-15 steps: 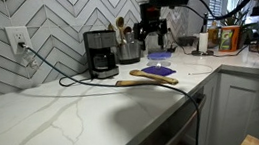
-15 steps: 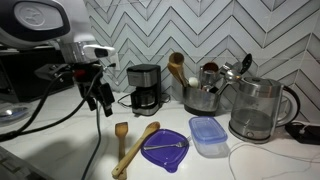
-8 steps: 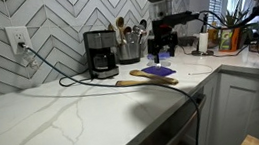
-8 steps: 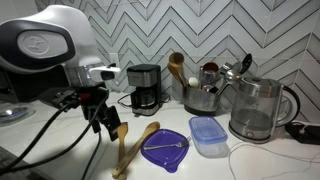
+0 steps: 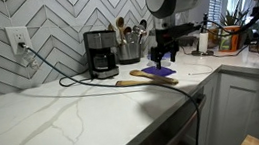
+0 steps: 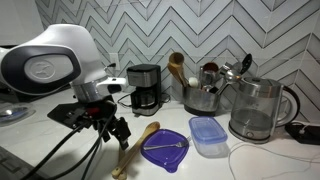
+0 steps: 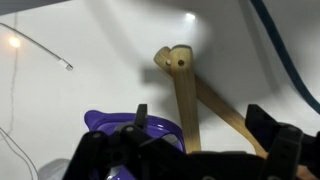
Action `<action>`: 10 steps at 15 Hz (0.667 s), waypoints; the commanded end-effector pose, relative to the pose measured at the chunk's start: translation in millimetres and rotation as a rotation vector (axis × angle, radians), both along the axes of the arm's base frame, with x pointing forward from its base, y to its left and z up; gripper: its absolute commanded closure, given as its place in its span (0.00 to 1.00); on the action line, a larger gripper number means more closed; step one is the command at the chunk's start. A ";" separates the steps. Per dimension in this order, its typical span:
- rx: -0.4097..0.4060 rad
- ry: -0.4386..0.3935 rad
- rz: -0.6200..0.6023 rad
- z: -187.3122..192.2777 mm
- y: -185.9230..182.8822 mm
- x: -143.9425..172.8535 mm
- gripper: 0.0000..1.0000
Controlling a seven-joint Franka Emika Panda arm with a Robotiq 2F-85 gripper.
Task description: Move the wooden fork to the left
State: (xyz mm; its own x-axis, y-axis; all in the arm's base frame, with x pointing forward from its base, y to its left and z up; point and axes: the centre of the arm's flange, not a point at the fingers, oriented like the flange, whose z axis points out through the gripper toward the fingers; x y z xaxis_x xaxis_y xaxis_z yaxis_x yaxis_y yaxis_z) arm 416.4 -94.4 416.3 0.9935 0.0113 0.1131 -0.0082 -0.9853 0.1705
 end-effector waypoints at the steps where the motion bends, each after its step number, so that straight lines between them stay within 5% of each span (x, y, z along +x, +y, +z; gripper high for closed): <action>1: -0.001 -0.002 0.002 1.1 0.6 0.5 0.00; 10: 0.053 0.002 0.052 -23.7 -1.6 13.0 0.00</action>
